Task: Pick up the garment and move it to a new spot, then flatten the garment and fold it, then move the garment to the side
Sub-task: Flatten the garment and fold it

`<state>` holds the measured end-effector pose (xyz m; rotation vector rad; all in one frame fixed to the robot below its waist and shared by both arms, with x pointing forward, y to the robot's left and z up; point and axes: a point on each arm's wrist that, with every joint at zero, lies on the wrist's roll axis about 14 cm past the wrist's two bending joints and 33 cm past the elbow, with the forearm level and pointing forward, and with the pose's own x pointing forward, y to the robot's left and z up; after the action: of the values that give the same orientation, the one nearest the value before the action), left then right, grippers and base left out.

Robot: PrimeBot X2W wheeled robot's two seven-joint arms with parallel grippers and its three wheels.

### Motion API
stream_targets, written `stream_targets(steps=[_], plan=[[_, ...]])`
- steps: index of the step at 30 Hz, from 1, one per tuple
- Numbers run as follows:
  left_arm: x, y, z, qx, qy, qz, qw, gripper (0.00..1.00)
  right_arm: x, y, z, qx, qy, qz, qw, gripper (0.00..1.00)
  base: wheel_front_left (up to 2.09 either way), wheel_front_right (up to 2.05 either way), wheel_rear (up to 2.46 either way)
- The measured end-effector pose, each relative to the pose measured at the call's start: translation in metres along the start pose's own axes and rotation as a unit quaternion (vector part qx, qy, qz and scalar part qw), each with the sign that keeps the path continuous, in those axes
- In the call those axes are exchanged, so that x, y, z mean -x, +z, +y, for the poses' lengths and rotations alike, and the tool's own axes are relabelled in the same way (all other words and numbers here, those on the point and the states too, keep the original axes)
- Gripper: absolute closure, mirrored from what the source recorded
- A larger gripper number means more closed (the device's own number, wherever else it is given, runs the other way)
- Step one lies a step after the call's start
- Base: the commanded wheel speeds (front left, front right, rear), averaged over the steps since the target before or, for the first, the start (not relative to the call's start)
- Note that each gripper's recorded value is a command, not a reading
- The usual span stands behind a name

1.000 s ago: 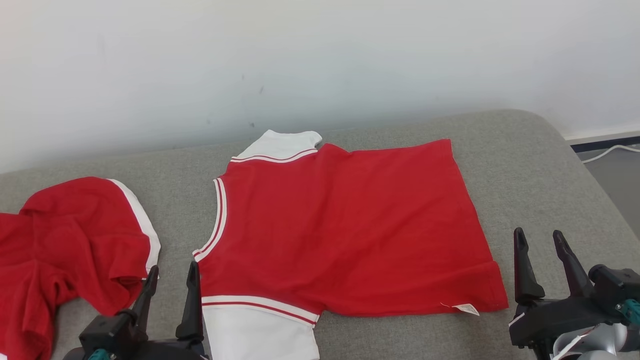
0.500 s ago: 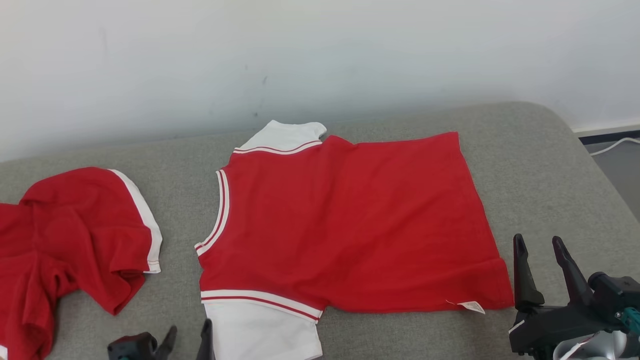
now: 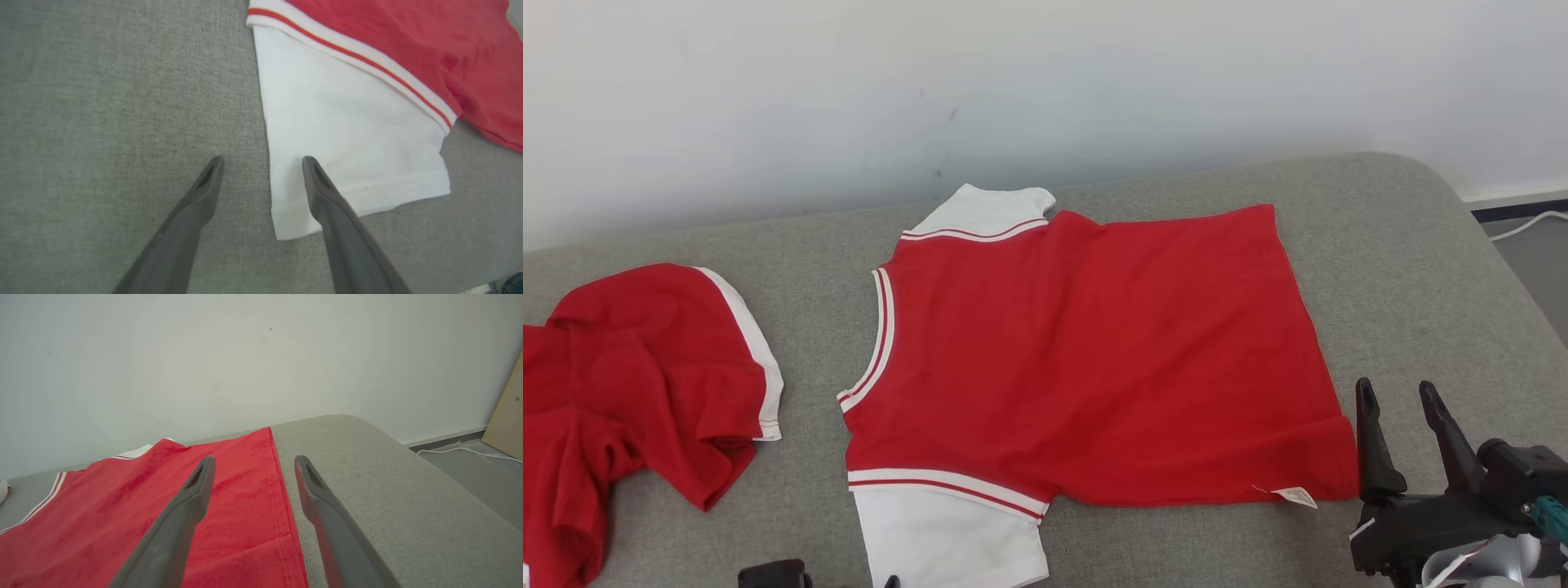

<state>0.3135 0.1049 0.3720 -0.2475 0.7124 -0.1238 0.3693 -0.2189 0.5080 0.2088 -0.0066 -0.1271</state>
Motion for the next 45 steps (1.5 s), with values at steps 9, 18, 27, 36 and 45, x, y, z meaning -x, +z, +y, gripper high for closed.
stream_targets(steps=[9,18,27,36,45], plan=[[0.000,-0.014,-0.004,-0.002,-0.008,0.048,0.999,0.40,0.000,-0.003,-0.001,0.001,0.000,0.005,1.000,0.00,0.00,0.00,0.00],[0.002,-0.018,-0.017,0.006,-0.029,0.071,0.997,0.50,-0.001,-0.006,-0.002,0.004,-0.001,0.007,1.000,0.00,0.00,0.00,0.00],[0.003,-0.020,-0.029,0.016,-0.048,0.081,0.995,1.00,0.003,-0.027,-0.004,0.025,0.007,0.055,0.998,0.00,0.00,0.00,0.00],[0.002,-0.019,-0.030,0.019,-0.049,0.084,0.995,1.00,0.022,-0.085,-0.017,0.039,-0.006,0.185,0.982,0.00,0.00,0.00,0.00],[0.002,-0.018,-0.030,0.018,-0.050,0.087,0.995,1.00,0.020,-0.102,-0.031,0.042,-0.033,0.232,0.971,0.00,0.00,0.00,0.00]])
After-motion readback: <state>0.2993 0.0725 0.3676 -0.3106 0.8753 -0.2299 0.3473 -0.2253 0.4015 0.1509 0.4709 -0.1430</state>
